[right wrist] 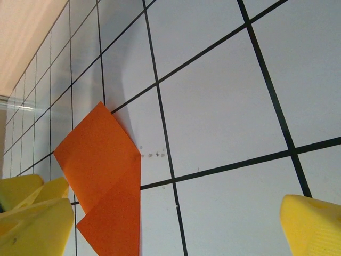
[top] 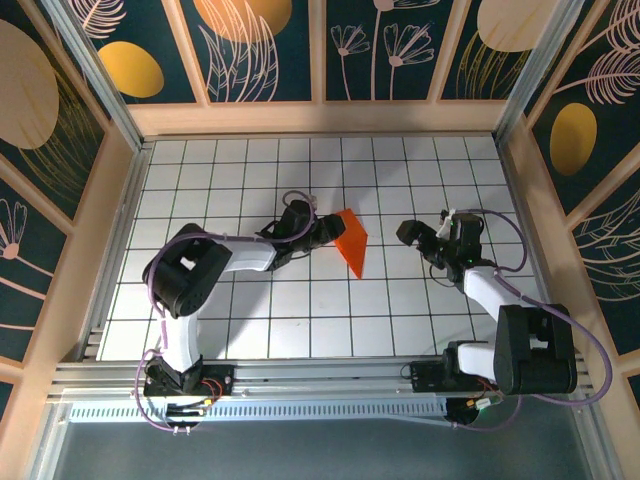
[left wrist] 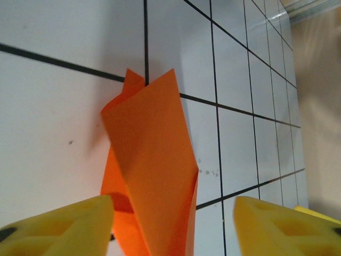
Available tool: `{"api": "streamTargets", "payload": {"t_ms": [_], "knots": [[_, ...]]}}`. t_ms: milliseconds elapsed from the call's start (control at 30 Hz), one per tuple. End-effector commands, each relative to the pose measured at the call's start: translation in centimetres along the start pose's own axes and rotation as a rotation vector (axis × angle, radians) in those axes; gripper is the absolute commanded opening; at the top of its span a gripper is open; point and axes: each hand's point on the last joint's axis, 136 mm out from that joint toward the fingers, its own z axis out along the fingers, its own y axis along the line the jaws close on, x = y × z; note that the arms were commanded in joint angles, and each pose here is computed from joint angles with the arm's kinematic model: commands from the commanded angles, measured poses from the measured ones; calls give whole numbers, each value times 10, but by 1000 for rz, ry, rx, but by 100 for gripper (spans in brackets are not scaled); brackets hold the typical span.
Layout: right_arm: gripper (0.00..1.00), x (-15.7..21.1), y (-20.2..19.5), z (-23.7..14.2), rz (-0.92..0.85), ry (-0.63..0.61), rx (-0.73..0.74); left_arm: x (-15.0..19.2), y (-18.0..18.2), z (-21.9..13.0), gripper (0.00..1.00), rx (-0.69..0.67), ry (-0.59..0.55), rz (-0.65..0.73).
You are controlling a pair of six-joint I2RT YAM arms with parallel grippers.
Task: Fold a paper plane with a square sheet of paper (fold left side to right side)
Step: Pick up the paper from the center of the table, then place the paper at the center of the table.
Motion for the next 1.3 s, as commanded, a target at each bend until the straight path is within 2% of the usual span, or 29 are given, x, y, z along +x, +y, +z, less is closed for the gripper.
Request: {"api": "streamTargets", "payload": {"t_ms": [0,200,300,400,633,800,900,1100,1267], "knots": [[99,0,-1,1,-8,-7,-14,-5,-14,10,50,46,-8,-4],[99,-1,3,-3,-22,-6,-53,-6,-6,14,17,19,-28,14],[99,-2,12,-7,-58,1,-106,-4,-6,9,6,17,-23,53],[97,-2,22,-11,-99,16,-165,-5,-11,-2,0,39,-29,112],[92,10,49,-15,-178,85,-332,-1,-21,-36,0,160,1,235],[86,32,70,-13,-244,176,-471,11,-25,-64,0,263,41,341],[85,49,85,-8,-313,210,-526,21,-29,-76,0,319,68,401],[85,72,106,8,-394,268,-601,34,-36,-91,0,390,101,484],[86,85,109,25,-412,320,-631,39,-38,-95,0,426,109,498]]}}
